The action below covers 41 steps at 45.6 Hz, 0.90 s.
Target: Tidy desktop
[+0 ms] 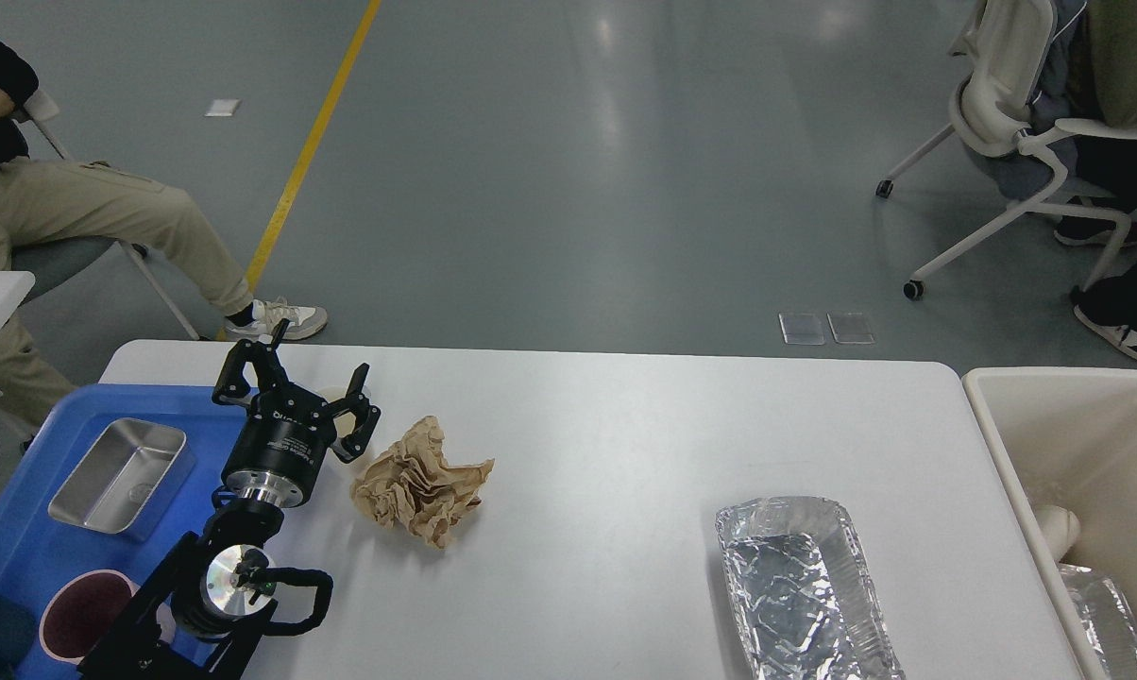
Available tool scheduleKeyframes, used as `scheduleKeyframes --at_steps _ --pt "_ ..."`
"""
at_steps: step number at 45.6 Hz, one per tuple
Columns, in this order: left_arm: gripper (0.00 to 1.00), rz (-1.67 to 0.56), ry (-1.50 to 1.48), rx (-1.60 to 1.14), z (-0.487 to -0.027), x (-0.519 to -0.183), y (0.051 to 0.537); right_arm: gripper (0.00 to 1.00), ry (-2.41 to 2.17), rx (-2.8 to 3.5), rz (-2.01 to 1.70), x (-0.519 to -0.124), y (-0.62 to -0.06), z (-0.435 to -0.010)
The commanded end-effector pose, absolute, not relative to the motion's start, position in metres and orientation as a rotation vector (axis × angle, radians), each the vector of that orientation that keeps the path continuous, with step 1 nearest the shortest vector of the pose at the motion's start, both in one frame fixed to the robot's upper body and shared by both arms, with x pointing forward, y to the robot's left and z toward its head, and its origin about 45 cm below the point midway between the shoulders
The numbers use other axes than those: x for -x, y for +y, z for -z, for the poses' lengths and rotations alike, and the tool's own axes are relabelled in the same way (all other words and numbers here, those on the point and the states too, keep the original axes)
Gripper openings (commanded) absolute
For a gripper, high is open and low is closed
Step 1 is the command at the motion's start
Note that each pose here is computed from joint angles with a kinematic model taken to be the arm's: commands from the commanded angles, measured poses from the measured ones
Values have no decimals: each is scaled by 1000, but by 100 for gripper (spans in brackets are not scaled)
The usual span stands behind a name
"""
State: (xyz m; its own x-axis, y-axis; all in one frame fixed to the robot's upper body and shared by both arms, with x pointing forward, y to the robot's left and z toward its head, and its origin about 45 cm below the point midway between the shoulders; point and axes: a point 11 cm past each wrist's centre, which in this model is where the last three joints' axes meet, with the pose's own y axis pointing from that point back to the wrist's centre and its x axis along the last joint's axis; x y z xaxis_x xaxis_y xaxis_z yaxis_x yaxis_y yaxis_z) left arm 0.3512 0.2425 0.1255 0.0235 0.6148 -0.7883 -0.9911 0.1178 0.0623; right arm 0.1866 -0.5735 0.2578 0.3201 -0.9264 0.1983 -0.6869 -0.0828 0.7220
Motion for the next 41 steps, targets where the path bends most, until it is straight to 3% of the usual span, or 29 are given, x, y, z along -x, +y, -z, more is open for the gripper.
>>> scheduleKeyframes --at_steps 1,11,41 --pt "97 -1356 790 608 -126 -356 239 100 -1421 -1749 379 -185 -592 -266" --pt "97 -1346 791 593 -126 -360 239 100 -1600 -1596 309 -190 -612 -275" --pt "97 -1328 796 593 -125 -361 237 100 -1771 -1784 268 -213 -600 -299"
